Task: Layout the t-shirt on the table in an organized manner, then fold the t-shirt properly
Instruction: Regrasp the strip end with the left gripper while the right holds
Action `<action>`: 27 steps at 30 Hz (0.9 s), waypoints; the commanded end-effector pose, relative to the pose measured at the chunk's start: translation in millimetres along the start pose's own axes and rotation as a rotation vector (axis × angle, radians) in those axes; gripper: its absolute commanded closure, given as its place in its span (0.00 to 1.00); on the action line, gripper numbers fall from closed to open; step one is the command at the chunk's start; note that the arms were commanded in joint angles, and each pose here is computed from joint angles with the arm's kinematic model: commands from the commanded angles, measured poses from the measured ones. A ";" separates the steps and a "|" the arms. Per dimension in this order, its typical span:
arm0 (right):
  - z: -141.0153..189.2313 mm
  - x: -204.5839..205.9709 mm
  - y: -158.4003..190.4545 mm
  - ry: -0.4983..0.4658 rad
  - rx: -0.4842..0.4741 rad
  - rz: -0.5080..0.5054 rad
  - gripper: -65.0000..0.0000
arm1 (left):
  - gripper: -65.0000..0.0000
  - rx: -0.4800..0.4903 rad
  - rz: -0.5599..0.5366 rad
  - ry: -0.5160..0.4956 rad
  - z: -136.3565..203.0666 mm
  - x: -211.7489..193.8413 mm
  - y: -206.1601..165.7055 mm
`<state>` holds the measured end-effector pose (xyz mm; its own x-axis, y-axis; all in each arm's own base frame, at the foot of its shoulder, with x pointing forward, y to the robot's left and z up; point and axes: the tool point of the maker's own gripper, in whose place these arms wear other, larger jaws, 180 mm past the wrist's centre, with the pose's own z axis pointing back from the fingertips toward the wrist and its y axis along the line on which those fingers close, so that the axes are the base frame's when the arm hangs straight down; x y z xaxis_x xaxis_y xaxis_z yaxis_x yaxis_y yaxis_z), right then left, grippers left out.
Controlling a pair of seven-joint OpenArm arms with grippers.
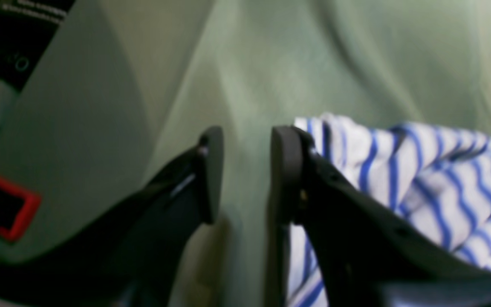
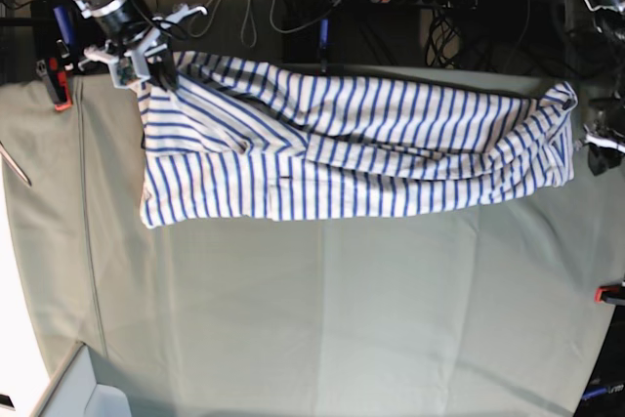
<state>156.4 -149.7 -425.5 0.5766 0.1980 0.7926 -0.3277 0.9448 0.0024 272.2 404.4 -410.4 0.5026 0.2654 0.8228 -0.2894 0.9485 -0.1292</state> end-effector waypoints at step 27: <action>-1.7 7.7 -7.4 -0.031 0.003 0.012 0.59 | 0.33 -0.052 0.133 0.036 -8.5 -46.8 -40.4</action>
<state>159.5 -156.4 -430.8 0.5851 0.2095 0.7834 -0.3295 0.9441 -0.0064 260.3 347.7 -459.7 0.5137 0.4110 0.7532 -0.3234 0.9058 -0.2737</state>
